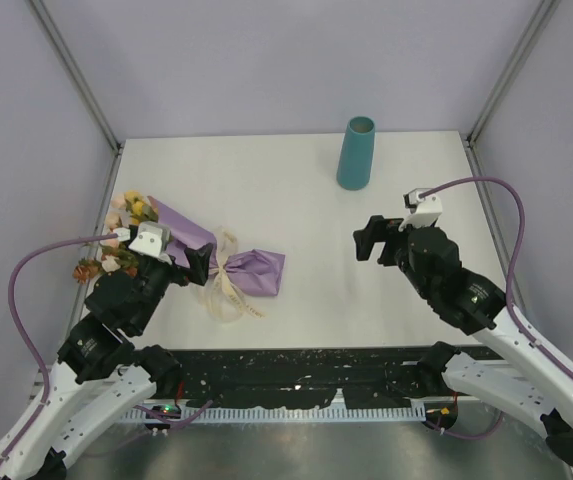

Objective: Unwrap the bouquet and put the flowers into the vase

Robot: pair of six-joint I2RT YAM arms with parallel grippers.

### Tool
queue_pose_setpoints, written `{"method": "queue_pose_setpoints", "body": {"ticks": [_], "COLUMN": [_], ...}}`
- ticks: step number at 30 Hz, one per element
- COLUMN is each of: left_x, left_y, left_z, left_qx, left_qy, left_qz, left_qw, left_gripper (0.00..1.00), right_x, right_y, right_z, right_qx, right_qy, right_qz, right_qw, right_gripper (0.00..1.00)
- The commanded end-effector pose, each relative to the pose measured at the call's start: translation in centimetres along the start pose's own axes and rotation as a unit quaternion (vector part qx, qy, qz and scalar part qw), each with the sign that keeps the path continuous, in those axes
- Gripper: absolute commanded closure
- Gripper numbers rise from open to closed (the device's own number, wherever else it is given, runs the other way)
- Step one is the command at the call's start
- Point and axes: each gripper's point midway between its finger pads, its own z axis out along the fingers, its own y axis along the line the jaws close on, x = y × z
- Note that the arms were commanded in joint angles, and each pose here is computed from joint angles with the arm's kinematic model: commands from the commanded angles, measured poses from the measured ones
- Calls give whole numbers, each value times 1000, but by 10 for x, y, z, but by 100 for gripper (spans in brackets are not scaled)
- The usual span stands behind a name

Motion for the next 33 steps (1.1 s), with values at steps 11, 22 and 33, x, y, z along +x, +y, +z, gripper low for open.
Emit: {"method": "queue_pose_setpoints", "body": {"ticks": [11, 22, 33], "left_x": [-12, -5, 40], "left_y": [2, 21, 12], "left_z": [1, 5, 26], "left_qx": [-8, -91, -114], "left_qy": [-16, 26, 171], "left_qz": [-5, -75, -225], "left_qw": [1000, 993, 952], "left_gripper": [0, 0, 51], "right_x": [-19, -21, 0], "right_y": [2, 4, 32], "right_z": [-9, -13, -31], "right_qx": [-15, -27, -155], "right_qy": [-43, -50, -68], "right_qz": [12, 15, 11], "right_qw": [999, 998, 985], "right_gripper": [5, 5, 4]}}
